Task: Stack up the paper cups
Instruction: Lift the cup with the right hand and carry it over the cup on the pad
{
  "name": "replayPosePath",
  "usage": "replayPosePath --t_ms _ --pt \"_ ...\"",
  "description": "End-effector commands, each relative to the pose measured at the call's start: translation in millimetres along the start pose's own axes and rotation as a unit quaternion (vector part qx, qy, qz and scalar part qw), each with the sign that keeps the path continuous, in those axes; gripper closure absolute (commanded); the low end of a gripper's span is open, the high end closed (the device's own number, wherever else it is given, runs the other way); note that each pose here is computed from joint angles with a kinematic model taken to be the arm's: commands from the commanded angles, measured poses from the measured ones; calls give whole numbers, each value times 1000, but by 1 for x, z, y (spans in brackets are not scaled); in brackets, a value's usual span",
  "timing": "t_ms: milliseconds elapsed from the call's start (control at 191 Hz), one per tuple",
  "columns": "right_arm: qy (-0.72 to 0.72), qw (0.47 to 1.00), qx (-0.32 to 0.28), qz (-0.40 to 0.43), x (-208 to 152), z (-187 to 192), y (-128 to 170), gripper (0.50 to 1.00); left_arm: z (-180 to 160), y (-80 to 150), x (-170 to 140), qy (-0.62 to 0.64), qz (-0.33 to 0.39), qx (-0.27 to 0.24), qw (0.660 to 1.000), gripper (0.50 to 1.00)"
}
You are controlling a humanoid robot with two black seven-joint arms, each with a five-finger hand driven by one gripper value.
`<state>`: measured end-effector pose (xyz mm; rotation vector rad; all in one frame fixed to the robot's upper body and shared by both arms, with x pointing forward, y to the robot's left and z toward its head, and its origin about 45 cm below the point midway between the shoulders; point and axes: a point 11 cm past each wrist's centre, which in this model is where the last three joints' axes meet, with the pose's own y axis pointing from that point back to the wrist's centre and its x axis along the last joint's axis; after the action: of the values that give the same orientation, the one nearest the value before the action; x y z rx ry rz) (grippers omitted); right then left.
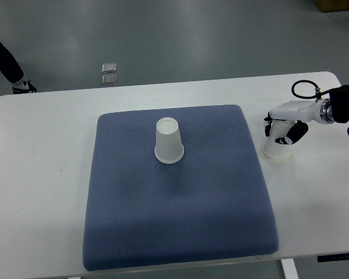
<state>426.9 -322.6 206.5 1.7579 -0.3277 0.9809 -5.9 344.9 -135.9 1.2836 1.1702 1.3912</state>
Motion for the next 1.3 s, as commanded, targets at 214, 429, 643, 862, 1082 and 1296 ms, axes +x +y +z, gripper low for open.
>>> replayPosePath --t_ms 214,429,643,862,1082,1296 --pt "35 998 17 45 74 -17 16 916 0 0 0 0 0 0 1000 500" --pt "76 994 56 62 129 -61 21 916 0 0 0 0 0 0 1000 500" --pt "119 985 110 56 158 -121 14 912 0 0 0 0 0 0 1000 500" --pt "146 973 170 52 184 -189 7 910 0 0 0 0 0 0 1000 500" --pt "160 960 225 47 197 -248 4 906 0 0 0 0 0 0 1000 500" --pt "167 953 250 31 186 -269 -5 906 0 0 0 0 0 0 1000 500"
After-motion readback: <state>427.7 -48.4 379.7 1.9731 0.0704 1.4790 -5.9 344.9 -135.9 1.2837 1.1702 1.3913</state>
